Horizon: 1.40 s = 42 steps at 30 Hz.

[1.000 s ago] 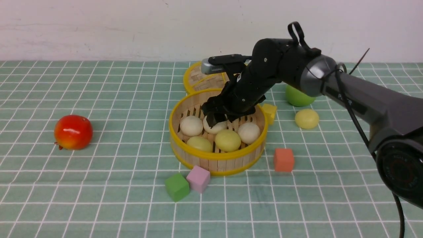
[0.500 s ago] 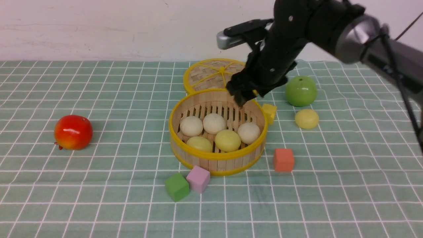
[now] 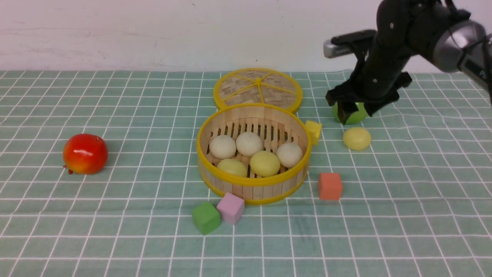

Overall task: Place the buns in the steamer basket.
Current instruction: Use the right arm to grab a steamed stuffed bun

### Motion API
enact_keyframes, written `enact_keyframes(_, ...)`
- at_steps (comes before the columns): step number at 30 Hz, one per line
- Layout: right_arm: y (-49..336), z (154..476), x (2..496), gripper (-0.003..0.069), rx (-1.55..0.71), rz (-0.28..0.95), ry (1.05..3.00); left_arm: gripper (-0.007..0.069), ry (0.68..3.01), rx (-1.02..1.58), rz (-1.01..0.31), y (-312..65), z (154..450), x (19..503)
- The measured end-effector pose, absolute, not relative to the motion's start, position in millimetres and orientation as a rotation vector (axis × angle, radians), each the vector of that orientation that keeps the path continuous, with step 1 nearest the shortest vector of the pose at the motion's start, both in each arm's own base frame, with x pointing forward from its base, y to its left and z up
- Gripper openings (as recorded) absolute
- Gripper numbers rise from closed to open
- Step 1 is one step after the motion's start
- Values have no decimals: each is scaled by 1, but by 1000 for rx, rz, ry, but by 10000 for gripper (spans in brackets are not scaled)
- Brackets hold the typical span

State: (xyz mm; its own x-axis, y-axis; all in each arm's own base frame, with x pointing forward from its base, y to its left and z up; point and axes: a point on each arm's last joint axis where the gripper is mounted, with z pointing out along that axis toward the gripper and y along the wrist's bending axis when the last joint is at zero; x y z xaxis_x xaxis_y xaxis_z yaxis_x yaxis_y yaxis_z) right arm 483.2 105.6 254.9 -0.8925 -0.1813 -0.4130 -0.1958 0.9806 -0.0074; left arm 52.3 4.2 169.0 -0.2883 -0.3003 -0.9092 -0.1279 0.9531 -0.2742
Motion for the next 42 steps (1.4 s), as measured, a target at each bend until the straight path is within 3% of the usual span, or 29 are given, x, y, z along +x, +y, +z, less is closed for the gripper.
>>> enact_keyframes(6,83,245,494,463,-172,47,2694,238,1867,-313,-173,4,169,52)
enact_keyframes(15,76,240,502,329,-98,126,2659,238,1867,-313,-173,4,169,52)
enact_keyframes(21,77,209,509,322,-75,130,2711,238,1867,-313,-173,4,169,52)
enact_keyframes(33,78,202,513,283,-67,138,2687,238,1867,-313,-173,4,169,52)
enact_keyframes(42,78,190,515,80,-68,133,2708,238,1867,-313,-173,4,169,52)
